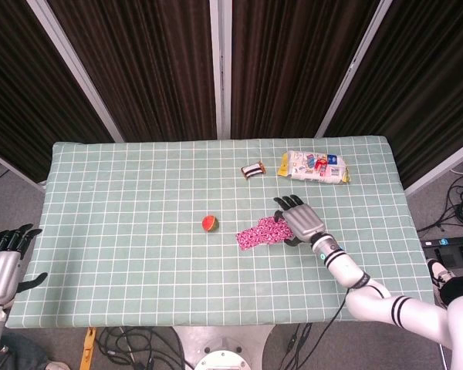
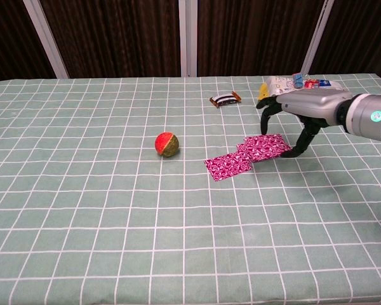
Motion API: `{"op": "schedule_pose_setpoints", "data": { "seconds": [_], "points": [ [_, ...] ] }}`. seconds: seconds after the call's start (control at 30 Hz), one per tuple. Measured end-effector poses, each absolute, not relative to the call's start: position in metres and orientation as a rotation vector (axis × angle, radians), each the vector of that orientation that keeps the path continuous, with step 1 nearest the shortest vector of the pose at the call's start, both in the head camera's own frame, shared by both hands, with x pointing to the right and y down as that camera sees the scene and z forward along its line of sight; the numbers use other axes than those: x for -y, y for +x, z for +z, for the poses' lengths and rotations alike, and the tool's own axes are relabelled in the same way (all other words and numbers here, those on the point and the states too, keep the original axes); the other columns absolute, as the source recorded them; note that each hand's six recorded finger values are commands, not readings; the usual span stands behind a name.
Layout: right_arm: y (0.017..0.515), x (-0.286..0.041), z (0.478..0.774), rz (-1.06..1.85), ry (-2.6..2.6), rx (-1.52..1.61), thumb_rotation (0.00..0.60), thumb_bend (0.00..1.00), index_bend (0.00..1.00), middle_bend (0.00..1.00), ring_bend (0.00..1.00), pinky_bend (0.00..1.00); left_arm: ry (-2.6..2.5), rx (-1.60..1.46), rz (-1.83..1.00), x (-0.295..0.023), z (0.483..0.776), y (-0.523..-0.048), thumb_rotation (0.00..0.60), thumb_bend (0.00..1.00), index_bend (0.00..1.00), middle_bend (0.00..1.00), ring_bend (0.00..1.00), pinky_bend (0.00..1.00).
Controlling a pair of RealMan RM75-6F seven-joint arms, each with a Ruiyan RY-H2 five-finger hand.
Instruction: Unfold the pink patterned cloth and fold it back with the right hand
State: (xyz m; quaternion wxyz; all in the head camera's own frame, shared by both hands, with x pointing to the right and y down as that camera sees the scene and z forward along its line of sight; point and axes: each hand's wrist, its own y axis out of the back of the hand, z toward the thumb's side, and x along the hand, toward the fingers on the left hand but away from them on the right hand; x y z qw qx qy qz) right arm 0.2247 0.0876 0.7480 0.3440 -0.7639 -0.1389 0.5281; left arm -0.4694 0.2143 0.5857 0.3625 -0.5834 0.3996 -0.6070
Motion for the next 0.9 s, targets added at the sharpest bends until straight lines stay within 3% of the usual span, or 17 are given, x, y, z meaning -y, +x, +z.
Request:
{"op": "schedule_pose_setpoints", "data": {
  "seconds": [0.33, 0.9],
  "points": [
    [0.17, -0.09, 0.769, 1.303, -1.975, 0.22, 0.578, 0.14, 0.38, 0.04, 0.0, 0.0, -1.499, -1.04, -1.584, -0.218, 0.588, -0.474, 0.6, 0.04, 0.25, 0.25, 0.19, 0.16],
    [0.159, -0.095, 0.784, 1.321, -1.957, 0.195, 0.58, 0.14, 0.35, 0.04, 0.0, 0.0, -1.499, -1.046, -1.589, -0.22, 0.589, -0.477, 0.6, 0.04, 0.25, 0.25, 0.19, 0.16]
  ]
}}
